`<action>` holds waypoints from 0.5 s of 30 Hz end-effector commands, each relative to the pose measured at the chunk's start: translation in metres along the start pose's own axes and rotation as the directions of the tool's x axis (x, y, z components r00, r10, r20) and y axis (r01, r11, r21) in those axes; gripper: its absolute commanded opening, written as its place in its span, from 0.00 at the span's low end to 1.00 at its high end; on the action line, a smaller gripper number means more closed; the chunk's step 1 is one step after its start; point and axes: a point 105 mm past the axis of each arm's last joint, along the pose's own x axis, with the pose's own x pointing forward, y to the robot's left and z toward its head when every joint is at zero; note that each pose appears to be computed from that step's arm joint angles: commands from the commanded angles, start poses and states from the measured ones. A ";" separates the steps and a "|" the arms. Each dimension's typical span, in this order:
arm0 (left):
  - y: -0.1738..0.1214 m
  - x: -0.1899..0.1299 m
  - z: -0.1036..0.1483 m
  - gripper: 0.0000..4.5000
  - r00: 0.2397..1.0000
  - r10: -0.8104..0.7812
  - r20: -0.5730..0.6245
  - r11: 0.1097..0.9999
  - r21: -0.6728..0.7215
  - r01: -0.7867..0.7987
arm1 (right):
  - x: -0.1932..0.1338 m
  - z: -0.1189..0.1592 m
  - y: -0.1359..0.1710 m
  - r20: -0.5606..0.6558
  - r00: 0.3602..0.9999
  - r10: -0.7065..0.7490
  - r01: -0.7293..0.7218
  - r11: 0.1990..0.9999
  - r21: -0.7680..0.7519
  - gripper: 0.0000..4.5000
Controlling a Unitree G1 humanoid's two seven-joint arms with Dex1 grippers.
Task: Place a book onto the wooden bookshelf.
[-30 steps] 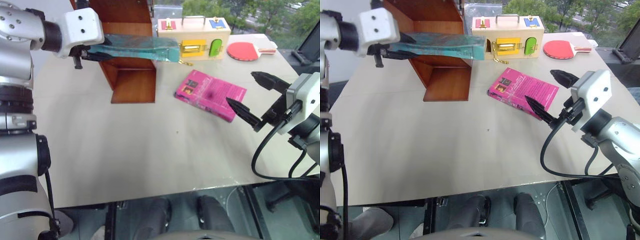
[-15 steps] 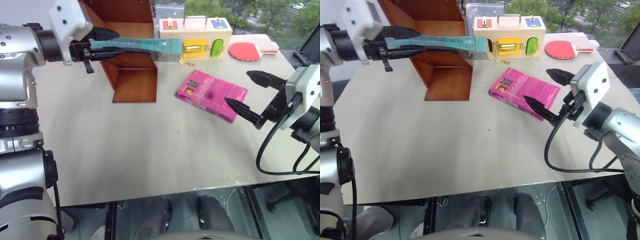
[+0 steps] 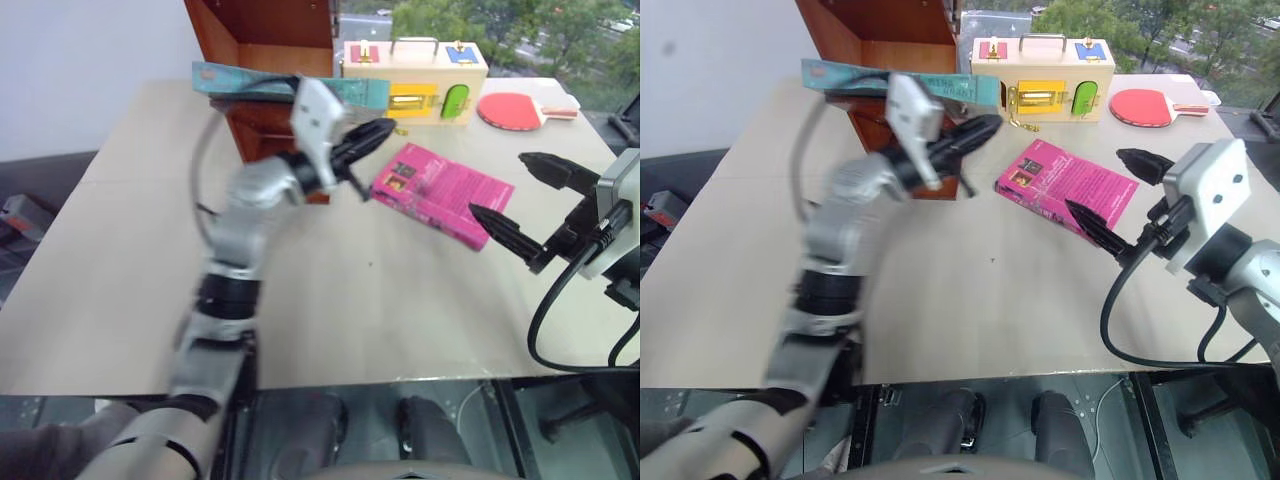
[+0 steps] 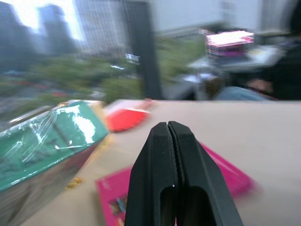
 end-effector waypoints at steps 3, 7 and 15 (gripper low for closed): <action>-0.010 0.054 -0.004 0.01 0.947 0.299 0.115 0.950 0.056 -0.307 | -0.009 0.016 0.002 0.018 0.998 -0.058 0.059 0.997 -0.055 1.00; 0.005 0.058 -0.005 0.01 0.858 0.493 0.144 0.860 0.071 -0.506 | -0.010 0.019 0.004 0.015 0.998 -0.066 0.067 0.996 -0.057 1.00; 0.045 0.036 -0.009 0.01 0.725 0.672 0.153 0.719 0.104 -0.688 | -0.006 0.020 0.004 0.016 0.997 -0.074 0.074 0.996 -0.052 1.00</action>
